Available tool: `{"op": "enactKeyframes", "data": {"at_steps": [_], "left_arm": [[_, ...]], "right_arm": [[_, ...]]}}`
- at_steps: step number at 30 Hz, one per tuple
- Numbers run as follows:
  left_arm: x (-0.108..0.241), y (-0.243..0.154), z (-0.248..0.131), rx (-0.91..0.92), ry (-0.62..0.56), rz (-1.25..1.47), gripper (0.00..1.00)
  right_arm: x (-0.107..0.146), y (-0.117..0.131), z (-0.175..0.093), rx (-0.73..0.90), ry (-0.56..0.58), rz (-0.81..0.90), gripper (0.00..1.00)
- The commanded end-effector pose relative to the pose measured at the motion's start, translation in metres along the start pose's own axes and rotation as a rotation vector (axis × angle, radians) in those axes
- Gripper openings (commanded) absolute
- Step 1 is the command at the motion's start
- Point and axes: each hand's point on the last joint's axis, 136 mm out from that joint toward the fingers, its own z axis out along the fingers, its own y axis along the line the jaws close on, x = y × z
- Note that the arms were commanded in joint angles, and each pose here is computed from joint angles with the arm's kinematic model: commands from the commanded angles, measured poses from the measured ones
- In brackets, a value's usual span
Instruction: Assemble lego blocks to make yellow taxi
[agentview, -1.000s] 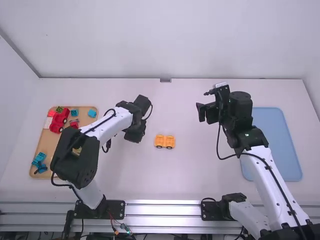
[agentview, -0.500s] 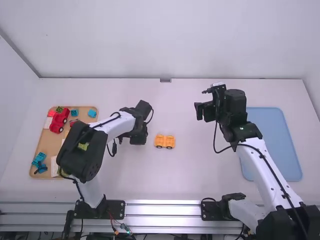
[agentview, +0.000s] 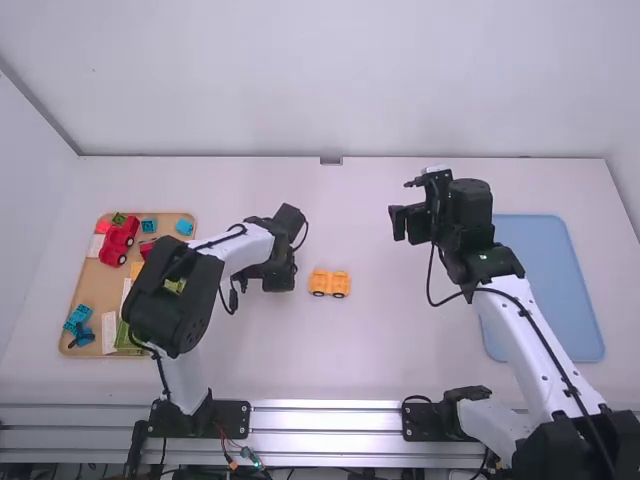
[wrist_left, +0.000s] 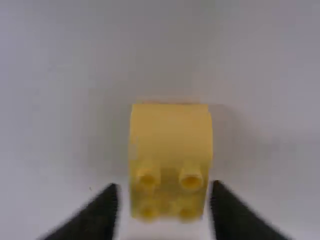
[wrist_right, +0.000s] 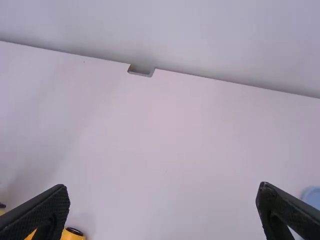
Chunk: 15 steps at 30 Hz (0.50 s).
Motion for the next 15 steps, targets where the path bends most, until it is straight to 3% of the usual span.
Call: {"op": "enactKeyframes", "data": {"at_steps": [1, 3, 9, 15], "left_arm": [[-0.005, 0.001, 0.002, -0.008, -0.018, -0.018, 0.86], [-0.003, 0.002, 0.002, -0.011, -0.011, -0.019, 0.99], [-0.004, -0.001, -0.005, -0.019, -0.016, 0.029, 0.99], [-0.005, -0.030, -0.060, 0.015, -0.080, 0.377, 1.00]], "right_arm": [[-0.011, 0.001, -0.003, -0.002, -0.024, -0.004, 0.99], [-0.011, 0.001, -0.003, -0.002, -0.023, -0.003, 0.98], [-0.011, 0.001, -0.003, -0.002, -0.025, -0.004, 0.98], [-0.012, 0.001, -0.003, -0.002, -0.026, -0.004, 0.98]]}}
